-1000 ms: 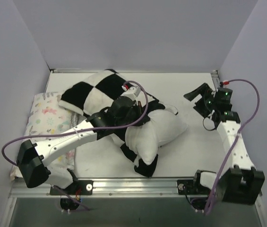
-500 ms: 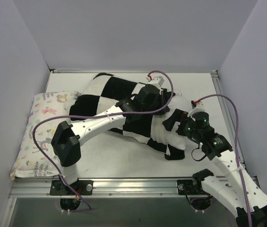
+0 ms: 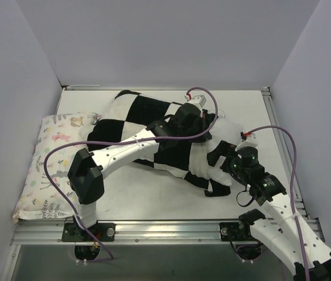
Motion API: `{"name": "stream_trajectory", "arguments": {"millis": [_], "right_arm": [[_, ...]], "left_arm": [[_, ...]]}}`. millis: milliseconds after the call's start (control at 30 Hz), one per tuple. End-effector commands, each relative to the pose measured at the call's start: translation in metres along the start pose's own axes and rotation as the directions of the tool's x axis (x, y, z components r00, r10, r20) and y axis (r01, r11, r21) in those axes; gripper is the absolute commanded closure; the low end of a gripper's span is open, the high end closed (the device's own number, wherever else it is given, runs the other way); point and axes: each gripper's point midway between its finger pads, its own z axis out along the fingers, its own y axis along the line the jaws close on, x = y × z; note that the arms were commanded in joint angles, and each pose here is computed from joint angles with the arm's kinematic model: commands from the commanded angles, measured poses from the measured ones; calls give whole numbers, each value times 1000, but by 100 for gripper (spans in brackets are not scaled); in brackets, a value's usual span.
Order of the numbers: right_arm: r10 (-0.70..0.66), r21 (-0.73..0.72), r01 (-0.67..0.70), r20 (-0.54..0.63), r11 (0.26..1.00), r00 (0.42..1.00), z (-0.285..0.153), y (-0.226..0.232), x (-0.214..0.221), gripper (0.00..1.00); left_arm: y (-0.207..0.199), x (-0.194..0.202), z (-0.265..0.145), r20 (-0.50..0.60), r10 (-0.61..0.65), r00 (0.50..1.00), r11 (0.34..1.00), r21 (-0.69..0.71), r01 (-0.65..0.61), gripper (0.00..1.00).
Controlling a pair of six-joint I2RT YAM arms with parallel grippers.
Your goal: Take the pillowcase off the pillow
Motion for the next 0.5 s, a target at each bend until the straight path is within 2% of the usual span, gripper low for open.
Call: {"name": "stream_trajectory", "arguments": {"millis": [0, 133, 267, 300, 333, 367, 400, 433, 467], "right_arm": [[-20, 39, 21, -41, 999, 999, 6, -13, 17, 0], [-31, -61, 22, -141, 998, 990, 18, 7, 33, 1], [-1, -106, -11, -112, 994, 994, 28, 18, 28, 1], [1, -106, -13, -110, 994, 994, 29, 18, 27, 6], [7, -96, -17, -109, 995, 994, 30, 17, 26, 14], [11, -77, -20, -120, 997, 993, 31, 15, 25, 48], [16, -62, -24, -125, 998, 992, 32, 13, 25, 69], [18, -47, -24, -123, 999, 992, 32, 11, 24, 85], [21, -36, -25, -123, 999, 992, 32, 10, 22, 100]], "left_arm": [[-43, -45, -13, 117, -7, 993, 992, 127, -8, 99], [-57, -39, -11, 106, -4, 994, 989, 151, -12, 100], [-64, -35, -10, 103, -2, 995, 987, 161, -15, 100], [-63, -35, -10, 103, 0, 995, 987, 159, -16, 100], [-63, -35, -10, 102, 3, 995, 988, 156, -19, 100], [-63, -37, -12, 107, 8, 994, 987, 158, -25, 93], [-61, -35, -12, 105, 16, 994, 988, 152, -32, 88], [-60, -34, -13, 104, 20, 994, 988, 150, -35, 82], [-62, -39, -20, 116, 23, 993, 987, 158, -42, 70]]}}
